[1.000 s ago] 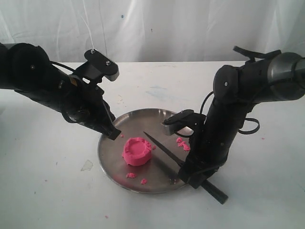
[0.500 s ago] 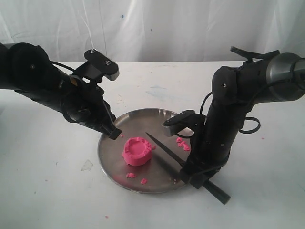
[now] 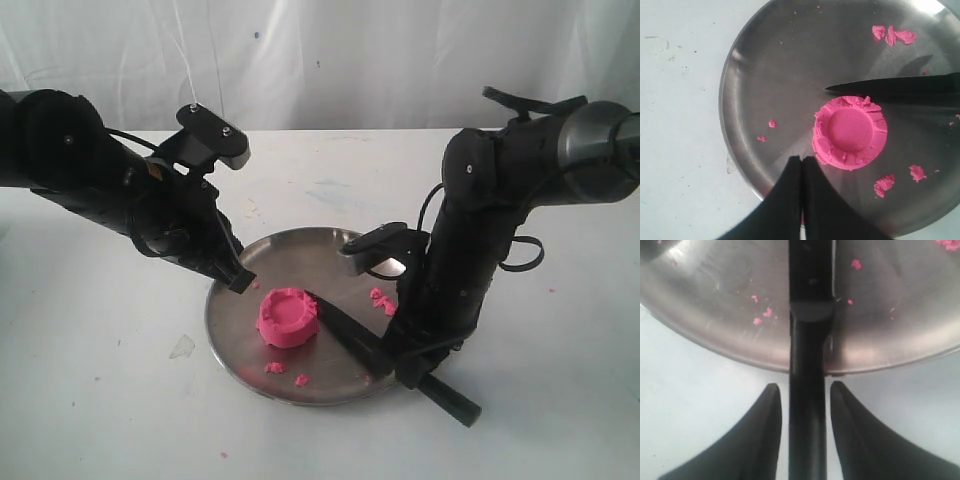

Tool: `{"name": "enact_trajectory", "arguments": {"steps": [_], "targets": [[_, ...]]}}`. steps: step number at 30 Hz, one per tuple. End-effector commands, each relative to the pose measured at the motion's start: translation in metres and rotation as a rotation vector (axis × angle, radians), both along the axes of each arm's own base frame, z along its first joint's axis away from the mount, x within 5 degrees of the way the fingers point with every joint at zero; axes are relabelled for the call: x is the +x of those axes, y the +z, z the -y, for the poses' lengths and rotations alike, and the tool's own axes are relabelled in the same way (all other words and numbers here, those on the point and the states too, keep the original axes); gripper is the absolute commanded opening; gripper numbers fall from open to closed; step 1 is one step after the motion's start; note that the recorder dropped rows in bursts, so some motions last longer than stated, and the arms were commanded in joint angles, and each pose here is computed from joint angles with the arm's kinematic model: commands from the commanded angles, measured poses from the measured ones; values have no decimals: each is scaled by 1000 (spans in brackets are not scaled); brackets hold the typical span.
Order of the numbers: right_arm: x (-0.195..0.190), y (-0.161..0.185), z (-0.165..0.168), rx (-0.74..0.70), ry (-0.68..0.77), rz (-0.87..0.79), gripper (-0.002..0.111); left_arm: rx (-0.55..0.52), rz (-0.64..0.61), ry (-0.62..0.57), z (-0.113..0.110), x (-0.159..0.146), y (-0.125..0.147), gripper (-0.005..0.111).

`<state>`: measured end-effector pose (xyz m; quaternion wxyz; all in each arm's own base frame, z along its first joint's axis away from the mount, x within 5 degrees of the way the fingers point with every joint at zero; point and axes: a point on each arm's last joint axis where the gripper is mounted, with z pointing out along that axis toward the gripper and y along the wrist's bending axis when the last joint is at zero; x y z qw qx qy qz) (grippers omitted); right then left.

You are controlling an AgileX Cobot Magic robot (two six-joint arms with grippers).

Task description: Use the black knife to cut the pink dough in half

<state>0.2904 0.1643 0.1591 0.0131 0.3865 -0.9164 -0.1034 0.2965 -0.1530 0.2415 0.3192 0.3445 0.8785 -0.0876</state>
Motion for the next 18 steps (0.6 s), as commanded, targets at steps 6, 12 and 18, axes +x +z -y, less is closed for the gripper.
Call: {"name": "enact_trajectory", "arguments": {"steps": [6, 12, 18], "targets": [[0, 40, 4, -10, -26, 65, 32, -13, -14, 12, -1, -3, 2, 0], [-19, 74, 1, 31, -74, 58, 32, -15, -10, 13, -1, -2, 2, 0], [-62, 95, -38, -6, 65, 125, 21, -13, -12, 14, -1, -1, 0, 0]]}}
